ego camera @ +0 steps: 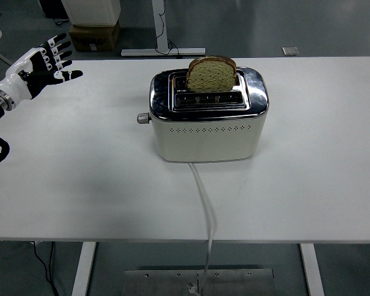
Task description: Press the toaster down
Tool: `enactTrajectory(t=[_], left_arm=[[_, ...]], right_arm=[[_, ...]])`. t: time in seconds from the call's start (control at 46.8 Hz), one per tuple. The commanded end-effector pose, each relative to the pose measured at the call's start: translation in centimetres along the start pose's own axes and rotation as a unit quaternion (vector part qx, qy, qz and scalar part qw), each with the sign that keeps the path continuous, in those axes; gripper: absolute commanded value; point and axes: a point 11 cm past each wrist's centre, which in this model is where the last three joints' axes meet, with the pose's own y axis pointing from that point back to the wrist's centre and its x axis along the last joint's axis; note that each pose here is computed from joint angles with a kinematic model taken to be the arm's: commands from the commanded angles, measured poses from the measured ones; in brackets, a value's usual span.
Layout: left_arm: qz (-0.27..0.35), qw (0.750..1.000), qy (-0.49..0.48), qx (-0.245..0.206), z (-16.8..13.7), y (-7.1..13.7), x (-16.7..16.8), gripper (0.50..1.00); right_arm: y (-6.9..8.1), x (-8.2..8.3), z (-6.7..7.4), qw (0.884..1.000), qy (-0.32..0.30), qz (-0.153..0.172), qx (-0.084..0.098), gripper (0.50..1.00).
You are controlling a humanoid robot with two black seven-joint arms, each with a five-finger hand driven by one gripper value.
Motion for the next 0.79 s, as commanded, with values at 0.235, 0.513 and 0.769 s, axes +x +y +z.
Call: enactTrajectory(t=[0.235, 0.513, 0.769], left_arm=[[-0.066, 0.989, -0.123, 0.038, 0.6, 1.2, -0.7, 1.0], [-0.129, 0.965, -0.223, 0.056, 1.6, 2.2, -2.3, 1.0], [-0.171, 0.934, -0.305, 0.075, 0.8, 3.4, -3.0, 1.0]], right_arm=[[0.0, 0.0, 0.1, 1.0, 0.0, 0.0, -0.001, 1.0], [0.0, 0.0, 0.0, 1.0, 0.0, 0.0, 0.0, 0.998], [0.0, 0.0, -0.1, 1.0, 0.0, 0.0, 0.0, 0.998]])
